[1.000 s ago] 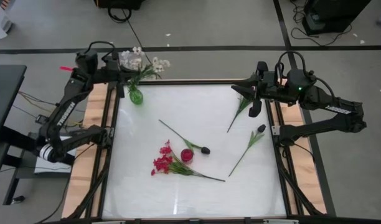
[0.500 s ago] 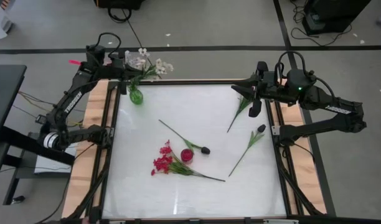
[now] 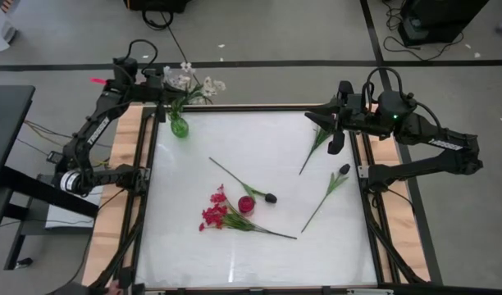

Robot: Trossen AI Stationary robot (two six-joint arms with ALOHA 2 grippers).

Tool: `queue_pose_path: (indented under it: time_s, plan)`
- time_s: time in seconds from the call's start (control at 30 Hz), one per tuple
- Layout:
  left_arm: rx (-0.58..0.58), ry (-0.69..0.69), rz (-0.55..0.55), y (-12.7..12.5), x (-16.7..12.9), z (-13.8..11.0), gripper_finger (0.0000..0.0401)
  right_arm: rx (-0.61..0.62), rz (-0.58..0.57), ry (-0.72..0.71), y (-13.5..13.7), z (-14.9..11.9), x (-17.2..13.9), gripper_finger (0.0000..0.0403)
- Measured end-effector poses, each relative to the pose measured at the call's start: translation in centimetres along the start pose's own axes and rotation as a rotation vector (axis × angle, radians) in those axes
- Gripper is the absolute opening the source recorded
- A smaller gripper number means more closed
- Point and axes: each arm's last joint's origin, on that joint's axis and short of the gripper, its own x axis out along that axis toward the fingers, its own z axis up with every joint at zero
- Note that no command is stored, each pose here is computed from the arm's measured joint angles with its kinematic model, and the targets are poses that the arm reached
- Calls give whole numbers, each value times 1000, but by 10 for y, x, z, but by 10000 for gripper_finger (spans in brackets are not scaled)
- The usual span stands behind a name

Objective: Sort flowers into vase by color
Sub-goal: Put the white flowers into the green flower vase

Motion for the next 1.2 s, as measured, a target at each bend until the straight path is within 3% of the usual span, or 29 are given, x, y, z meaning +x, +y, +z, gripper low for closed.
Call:
queue_pose_path:
  time_s: [0.57, 0.7, 0.83, 1.07, 1.2]
  plan:
    - [-79, 75, 70, 4, 4, -7, 1, 0, 0, 0, 0, 0, 0, 81]
    - [-167, 74, 77, 4, 4, -6, 9, 0, 0, 0, 0, 0, 0, 81]
    - [-200, 49, 66, -1, 6, 2, 11, 0, 0, 0, 0, 0, 0, 81]
    - [-122, -17, 28, -20, 7, 26, 12, 0, 0, 1, 0, 0, 0, 81]
    - [-138, -82, 33, -27, 5, 42, 12, 0, 0, 0, 0, 0, 0, 81]
